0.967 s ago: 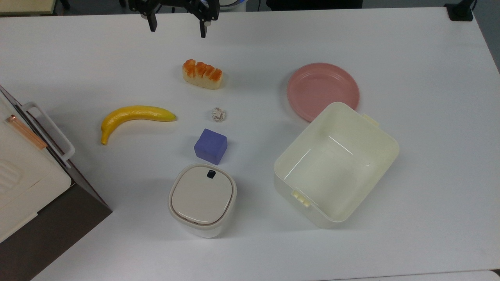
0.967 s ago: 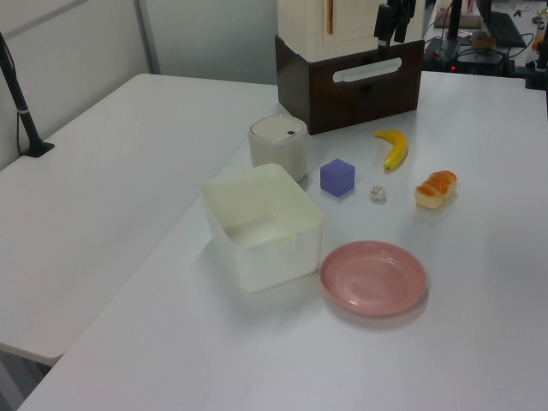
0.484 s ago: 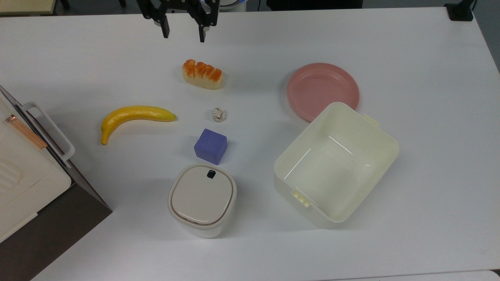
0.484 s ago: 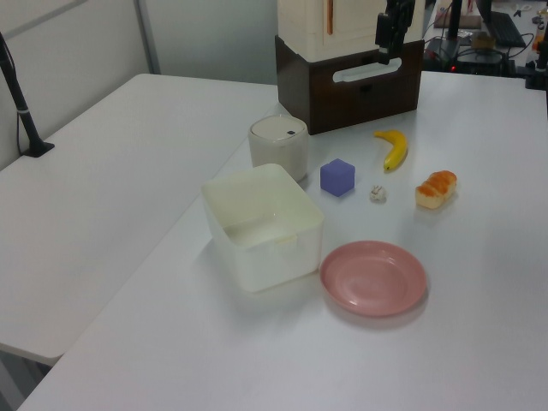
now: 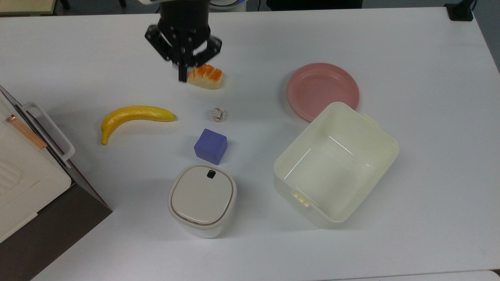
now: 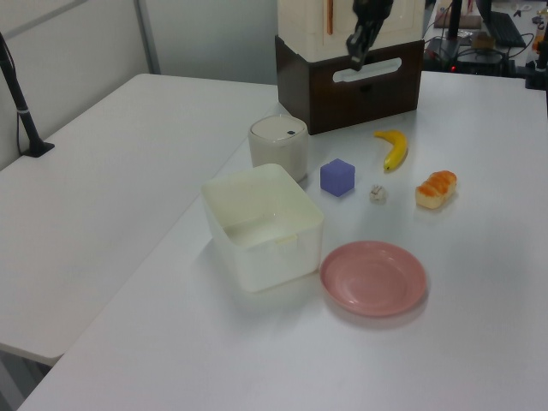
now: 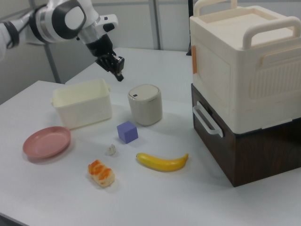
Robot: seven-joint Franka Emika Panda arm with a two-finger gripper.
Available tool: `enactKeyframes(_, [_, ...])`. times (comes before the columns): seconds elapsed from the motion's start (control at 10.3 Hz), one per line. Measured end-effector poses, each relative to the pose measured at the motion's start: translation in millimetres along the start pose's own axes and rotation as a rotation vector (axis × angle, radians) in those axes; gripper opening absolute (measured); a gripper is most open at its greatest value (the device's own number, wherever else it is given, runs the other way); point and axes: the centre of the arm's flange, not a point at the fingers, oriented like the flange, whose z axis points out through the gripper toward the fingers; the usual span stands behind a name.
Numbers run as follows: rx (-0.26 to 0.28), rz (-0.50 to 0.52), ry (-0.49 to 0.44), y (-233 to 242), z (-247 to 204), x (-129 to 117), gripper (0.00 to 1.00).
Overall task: Open the trash can
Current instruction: 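Move the gripper down over the lid of the small white trash can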
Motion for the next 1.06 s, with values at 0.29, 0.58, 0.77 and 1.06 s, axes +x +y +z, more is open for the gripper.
enactKeyframes(0.29, [-0.141,0.205,0.181,-44,57,21,0.01])
enactKeyframes(0.58, [-0.205,0.288,0.272,-76,100,27,0.01])
enactKeyframes(0.77, [-0.213,0.301,0.287,-94,118,30,0.01])
enactKeyframes(1.06, [-0.198,0.313,0.301,-112,133,36,0.01])
